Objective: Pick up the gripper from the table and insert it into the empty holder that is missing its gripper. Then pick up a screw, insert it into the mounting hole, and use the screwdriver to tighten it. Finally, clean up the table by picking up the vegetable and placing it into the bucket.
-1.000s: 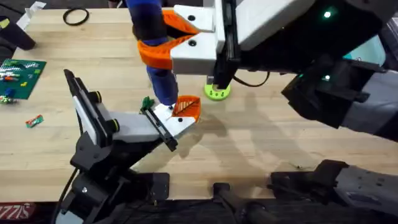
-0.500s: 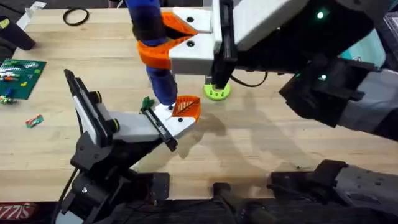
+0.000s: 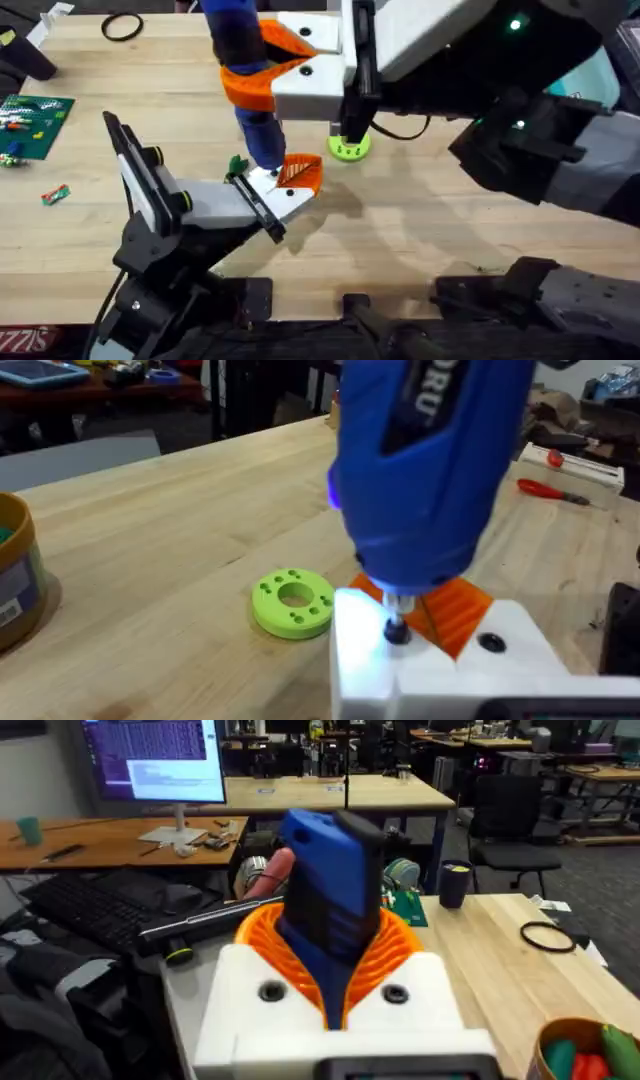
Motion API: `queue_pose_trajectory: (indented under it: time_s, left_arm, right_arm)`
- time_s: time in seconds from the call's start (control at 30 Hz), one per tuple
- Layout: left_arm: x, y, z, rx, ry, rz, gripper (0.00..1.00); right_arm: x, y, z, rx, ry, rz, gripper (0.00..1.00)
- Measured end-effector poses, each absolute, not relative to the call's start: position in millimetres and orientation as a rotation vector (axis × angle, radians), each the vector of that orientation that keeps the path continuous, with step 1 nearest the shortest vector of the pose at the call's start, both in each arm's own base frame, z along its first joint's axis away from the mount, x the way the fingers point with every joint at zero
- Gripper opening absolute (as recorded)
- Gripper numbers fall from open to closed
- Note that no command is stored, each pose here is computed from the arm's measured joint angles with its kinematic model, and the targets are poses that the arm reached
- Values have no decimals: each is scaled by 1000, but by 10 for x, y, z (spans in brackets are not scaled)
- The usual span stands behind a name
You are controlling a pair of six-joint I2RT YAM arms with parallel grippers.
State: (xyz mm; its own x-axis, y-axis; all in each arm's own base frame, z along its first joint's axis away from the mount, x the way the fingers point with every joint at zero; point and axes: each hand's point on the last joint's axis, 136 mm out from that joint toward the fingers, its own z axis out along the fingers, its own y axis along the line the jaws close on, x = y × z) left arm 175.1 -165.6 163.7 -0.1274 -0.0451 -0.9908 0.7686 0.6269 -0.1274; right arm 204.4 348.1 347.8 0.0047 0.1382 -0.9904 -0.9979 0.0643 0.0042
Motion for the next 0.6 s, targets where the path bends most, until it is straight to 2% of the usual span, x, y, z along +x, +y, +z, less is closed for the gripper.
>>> queue_pose_trajectory:
  time_s: [0.6]
  left_arm:
    - [1752,-1656,1635,620,1557,-786,12]
  right_arm:
    - [2031,3517,3455,-1063,1140,1229,47]
